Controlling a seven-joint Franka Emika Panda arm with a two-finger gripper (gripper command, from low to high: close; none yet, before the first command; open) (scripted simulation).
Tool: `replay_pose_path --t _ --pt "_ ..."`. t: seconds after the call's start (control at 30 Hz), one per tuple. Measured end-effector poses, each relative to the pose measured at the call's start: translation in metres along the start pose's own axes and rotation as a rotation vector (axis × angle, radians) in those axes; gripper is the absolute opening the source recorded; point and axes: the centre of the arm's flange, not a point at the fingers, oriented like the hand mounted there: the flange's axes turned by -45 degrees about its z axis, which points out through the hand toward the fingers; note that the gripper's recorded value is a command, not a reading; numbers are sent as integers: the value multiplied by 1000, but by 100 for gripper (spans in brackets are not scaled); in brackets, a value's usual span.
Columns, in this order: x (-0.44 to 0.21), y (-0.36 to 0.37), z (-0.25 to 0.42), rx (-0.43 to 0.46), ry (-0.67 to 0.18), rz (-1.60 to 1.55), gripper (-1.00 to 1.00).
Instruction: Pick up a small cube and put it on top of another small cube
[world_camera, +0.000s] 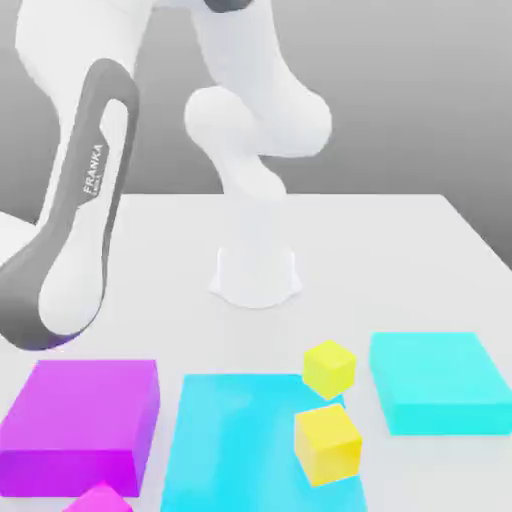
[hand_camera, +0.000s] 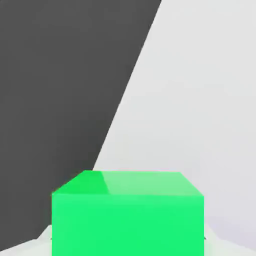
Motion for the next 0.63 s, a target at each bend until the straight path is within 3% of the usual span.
replay_pose_path --t 0.37,0.5,0.53,0.63 --pt "-84 -56 -40 3 -1 -614 -100" --pt "-94 -63 -2 5 -2 -692 -100" --pt "-95 -62 12 5 -2 -694 100" --pt "-95 -62 12 5 -2 -694 100"
